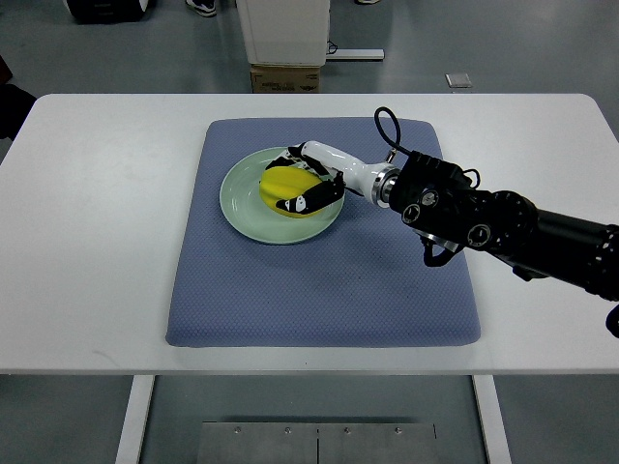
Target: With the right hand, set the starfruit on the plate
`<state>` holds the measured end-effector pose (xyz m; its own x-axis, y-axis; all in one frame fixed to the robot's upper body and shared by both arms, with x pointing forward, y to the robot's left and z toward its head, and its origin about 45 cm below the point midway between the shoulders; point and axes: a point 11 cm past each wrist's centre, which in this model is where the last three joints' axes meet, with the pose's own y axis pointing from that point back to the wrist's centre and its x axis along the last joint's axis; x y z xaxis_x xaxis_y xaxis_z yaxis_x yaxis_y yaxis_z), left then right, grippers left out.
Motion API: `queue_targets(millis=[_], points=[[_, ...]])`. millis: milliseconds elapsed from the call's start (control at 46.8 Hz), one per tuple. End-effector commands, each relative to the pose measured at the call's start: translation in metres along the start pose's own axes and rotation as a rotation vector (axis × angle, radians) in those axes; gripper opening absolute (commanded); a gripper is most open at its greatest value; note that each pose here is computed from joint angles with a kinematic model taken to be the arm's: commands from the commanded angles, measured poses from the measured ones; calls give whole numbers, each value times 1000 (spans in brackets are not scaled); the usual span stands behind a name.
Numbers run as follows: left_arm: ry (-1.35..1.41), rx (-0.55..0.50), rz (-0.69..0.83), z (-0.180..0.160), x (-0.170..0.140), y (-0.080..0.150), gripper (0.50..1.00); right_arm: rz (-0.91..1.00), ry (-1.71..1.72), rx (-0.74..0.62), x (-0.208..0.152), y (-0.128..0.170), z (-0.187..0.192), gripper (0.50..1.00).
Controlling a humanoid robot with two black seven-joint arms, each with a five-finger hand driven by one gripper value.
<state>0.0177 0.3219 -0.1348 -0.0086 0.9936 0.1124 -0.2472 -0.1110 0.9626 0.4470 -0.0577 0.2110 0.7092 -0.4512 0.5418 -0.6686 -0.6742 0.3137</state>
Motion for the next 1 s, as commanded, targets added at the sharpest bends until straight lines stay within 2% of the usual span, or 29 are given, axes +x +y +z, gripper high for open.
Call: queue_targets(millis=[0,43,171,363,855,984], points=[[0,0,0,0,0,0,1000,1,0,-6,0,0,2,953],[0,0,0,0,0,0,1000,-1,-3,-10,-2,1,4,985],[0,0,0,0,0,0,1000,-1,-6,-13,-3,1,6,998],[-2,0,0,0,0,0,1000,9,-3,-18,1,1,7,1000],[0,0,0,0,0,0,1000,66,-76,53,18,-3,-20,1000],[0,0,-1,0,0,0,1000,119,-108,46,38,5,-11,1000]])
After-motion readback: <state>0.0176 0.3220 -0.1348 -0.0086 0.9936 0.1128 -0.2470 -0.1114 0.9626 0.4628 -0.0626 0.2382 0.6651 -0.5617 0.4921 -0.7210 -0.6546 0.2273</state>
